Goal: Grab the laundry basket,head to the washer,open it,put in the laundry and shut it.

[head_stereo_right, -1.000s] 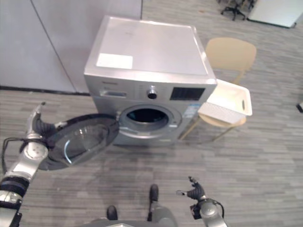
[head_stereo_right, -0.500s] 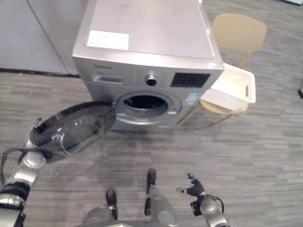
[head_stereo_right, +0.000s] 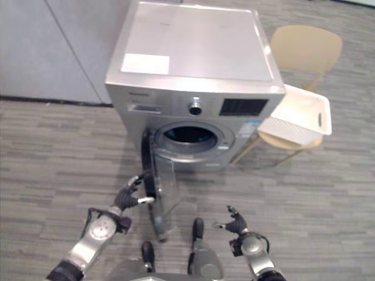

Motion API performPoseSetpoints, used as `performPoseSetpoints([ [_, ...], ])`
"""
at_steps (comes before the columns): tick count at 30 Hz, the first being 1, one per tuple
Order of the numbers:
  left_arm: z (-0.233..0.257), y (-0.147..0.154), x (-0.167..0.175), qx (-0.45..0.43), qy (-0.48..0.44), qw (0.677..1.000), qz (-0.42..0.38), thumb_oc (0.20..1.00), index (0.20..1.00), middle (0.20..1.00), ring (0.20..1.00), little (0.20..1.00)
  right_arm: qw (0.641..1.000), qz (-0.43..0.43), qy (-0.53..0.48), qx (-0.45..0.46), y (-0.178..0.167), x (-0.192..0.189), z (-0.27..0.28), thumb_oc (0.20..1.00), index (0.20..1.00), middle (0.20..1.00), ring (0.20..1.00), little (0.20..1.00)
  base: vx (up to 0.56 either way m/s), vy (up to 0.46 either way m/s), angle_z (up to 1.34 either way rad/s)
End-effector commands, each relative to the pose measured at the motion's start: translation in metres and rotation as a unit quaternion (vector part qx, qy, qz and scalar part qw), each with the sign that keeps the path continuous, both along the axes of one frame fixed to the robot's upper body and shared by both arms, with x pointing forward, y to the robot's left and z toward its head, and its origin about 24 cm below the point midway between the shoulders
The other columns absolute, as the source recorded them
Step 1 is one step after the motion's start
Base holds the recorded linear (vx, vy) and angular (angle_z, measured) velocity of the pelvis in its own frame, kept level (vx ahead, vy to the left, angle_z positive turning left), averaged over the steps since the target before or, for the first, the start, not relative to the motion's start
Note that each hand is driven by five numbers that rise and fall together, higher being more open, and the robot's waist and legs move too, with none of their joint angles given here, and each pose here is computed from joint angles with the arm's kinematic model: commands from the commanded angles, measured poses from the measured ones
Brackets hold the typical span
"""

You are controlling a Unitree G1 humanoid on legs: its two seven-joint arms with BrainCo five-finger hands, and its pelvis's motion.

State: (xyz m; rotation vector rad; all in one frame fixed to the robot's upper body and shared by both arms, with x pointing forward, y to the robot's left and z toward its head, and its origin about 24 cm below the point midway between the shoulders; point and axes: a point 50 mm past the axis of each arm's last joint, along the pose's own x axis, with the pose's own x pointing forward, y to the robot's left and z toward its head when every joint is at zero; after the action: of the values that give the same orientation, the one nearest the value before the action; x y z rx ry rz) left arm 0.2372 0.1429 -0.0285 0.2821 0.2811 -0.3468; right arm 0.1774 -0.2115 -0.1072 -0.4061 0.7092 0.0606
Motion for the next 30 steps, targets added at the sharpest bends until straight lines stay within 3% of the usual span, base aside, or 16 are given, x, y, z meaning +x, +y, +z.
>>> performPoseSetpoints([
  [1, 0.036, -0.019, 0.038, -0.046, -0.083, 0.995, 0.009, 1.0, 1.0, 1.0, 1.0, 1.0, 0.999, -0.002, -0.036, -0.032, -0.017, 0.011, 0.015, 1.0, 1.0, 1.0, 1.0, 1.0, -0.02, 0.038, -0.28],
  [3, 0.049, -0.019, 0.058, -0.018, -0.113, 0.993, 0.021, 1.0, 1.0, 1.0, 1.0, 1.0, 0.998, -0.001, -0.045, -0.044, -0.022, 0.012, 0.019, 1.0, 1.0, 1.0, 1.0, 1.0, -0.01, 0.059, -0.29],
  [6, 0.067, 0.005, 0.093, 0.063, -0.144, 0.985, 0.071, 1.0, 1.0, 1.0, 1.0, 1.0, 0.997, -0.003, -0.06, -0.056, -0.029, 0.016, 0.026, 1.0, 1.0, 1.0, 1.0, 1.0, -0.03, 0.057, -0.65],
  [11, 0.149, 0.098, 0.148, 0.188, -0.199, 0.939, 0.208, 1.0, 1.0, 1.0, 1.0, 1.0, 0.993, -0.001, -0.104, -0.052, -0.032, 0.033, 0.041, 1.0, 1.0, 1.0, 1.0, 1.0, -0.05, -0.004, -0.54],
  [12, 0.161, 0.105, 0.15, 0.188, -0.211, 0.933, 0.221, 1.0, 1.0, 1.0, 1.0, 1.0, 0.993, -0.003, -0.109, -0.051, -0.032, 0.035, 0.042, 1.0, 1.0, 1.0, 1.0, 1.0, -0.06, -0.043, -0.37],
  [15, 0.173, 0.108, 0.152, 0.185, -0.23, 0.928, 0.229, 1.0, 1.0, 1.0, 1.0, 1.0, 0.993, -0.007, -0.11, -0.044, -0.03, 0.035, 0.041, 1.0, 1.0, 1.0, 1.0, 1.0, -0.02, -0.048, -0.03],
  [19, 0.163, 0.088, 0.148, 0.151, -0.243, 0.936, 0.207, 1.0, 1.0, 1.0, 1.0, 1.0, 0.995, -0.025, -0.095, -0.032, -0.03, 0.023, 0.032, 1.0, 1.0, 1.0, 1.0, 1.0, 0.0, -0.064, 0.21],
  [24, 0.091, 0.051, 0.096, 0.039, -0.191, 0.968, 0.158, 1.0, 1.0, 1.0, 1.0, 1.0, 0.996, -0.044, -0.068, -0.033, -0.032, 0.011, 0.022, 1.0, 1.0, 1.0, 1.0, 1.0, 0.03, -0.086, 0.13],
  [26, 0.062, 0.053, 0.071, 0.023, -0.148, 0.976, 0.158, 1.0, 1.0, 1.0, 1.0, 1.0, 0.996, -0.052, -0.061, -0.032, -0.033, 0.009, 0.02, 1.0, 1.0, 1.0, 1.0, 1.0, 0.08, -0.087, 0.3],
  [28, 0.001, 0.07, 0.011, 0.015, -0.025, 0.983, 0.184, 1.0, 1.0, 1.0, 1.0, 1.0, 0.996, -0.066, -0.046, -0.03, -0.035, 0.007, 0.016, 1.0, 1.0, 1.0, 1.0, 1.0, 0.12, -0.103, 0.18],
  [30, -0.013, 0.075, -0.002, 0.02, 0.009, 0.981, 0.195, 1.0, 1.0, 1.0, 1.0, 1.0, 0.996, -0.069, -0.045, -0.028, -0.036, 0.007, 0.015, 1.0, 1.0, 1.0, 1.0, 1.0, 0.07, -0.051, 0.27],
])
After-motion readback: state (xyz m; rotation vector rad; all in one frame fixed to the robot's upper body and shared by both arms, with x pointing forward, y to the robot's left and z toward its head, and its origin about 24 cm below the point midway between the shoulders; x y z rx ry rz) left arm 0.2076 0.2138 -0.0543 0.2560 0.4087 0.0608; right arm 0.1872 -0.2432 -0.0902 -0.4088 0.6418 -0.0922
